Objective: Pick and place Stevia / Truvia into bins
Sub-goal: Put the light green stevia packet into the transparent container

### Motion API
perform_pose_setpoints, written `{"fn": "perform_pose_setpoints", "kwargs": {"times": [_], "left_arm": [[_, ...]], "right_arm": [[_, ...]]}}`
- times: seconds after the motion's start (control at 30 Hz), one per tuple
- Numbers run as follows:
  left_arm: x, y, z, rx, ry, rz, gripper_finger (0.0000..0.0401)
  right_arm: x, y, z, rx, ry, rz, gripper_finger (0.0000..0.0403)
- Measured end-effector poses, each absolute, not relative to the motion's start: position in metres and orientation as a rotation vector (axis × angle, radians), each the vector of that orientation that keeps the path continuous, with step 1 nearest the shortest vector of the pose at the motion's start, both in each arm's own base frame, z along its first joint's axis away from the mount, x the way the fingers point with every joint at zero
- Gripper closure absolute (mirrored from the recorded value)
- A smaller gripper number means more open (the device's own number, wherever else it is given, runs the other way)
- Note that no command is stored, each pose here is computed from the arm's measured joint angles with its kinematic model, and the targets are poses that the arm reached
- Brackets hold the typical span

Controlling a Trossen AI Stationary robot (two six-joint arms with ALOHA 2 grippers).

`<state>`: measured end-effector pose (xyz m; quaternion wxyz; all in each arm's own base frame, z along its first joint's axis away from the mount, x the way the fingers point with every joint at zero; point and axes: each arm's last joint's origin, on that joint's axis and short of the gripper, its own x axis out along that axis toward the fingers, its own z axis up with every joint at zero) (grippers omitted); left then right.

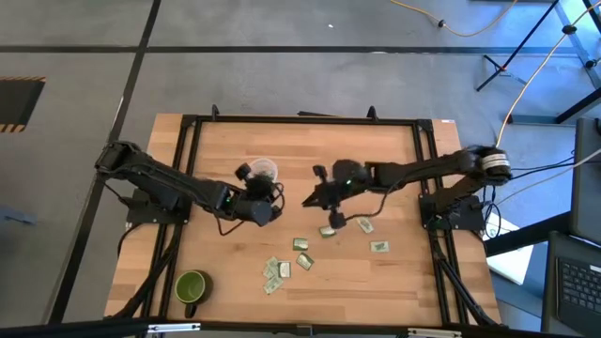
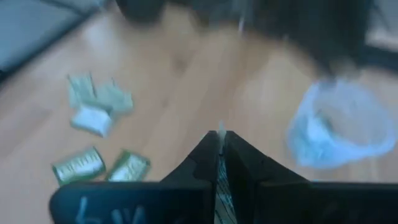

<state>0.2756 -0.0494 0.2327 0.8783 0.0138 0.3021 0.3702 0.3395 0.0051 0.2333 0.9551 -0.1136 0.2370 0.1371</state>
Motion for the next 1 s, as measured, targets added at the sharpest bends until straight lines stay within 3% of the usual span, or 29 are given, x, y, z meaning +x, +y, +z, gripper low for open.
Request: {"fn": "perform_pose_setpoints", "kwargs": {"times": [0.17, 0.4, 0.53, 0.77, 1.0], "left_arm": [[0.295, -0.058, 0.225, 0.132, 0.608, 0.674, 0.0306], [0.296, -0.064, 0.224, 0.187, 0.574, 0.713, 0.0306], [0.289, -0.072, 0.225, 0.242, 0.581, 0.732, 0.0306], [0.254, -0.084, 0.241, 0.190, 0.491, 0.848, 0.0306], [0.240, -0.091, 0.242, 0.211, 0.450, 0.884, 0.0306]], "right_arm": [[0.322, -0.001, 0.272, -0.172, 0.302, 0.467, 0.0375], [0.301, -0.013, 0.311, -0.098, 0.097, 0.698, 0.0375], [0.304, -0.017, 0.312, -0.152, 0.061, 0.644, 0.0375], [0.341, -0.035, 0.284, -0.263, 0.014, 0.306, 0.0375], [0.398, -0.065, 0.236, -0.158, 0.056, 0.251, 0.0375]]}}
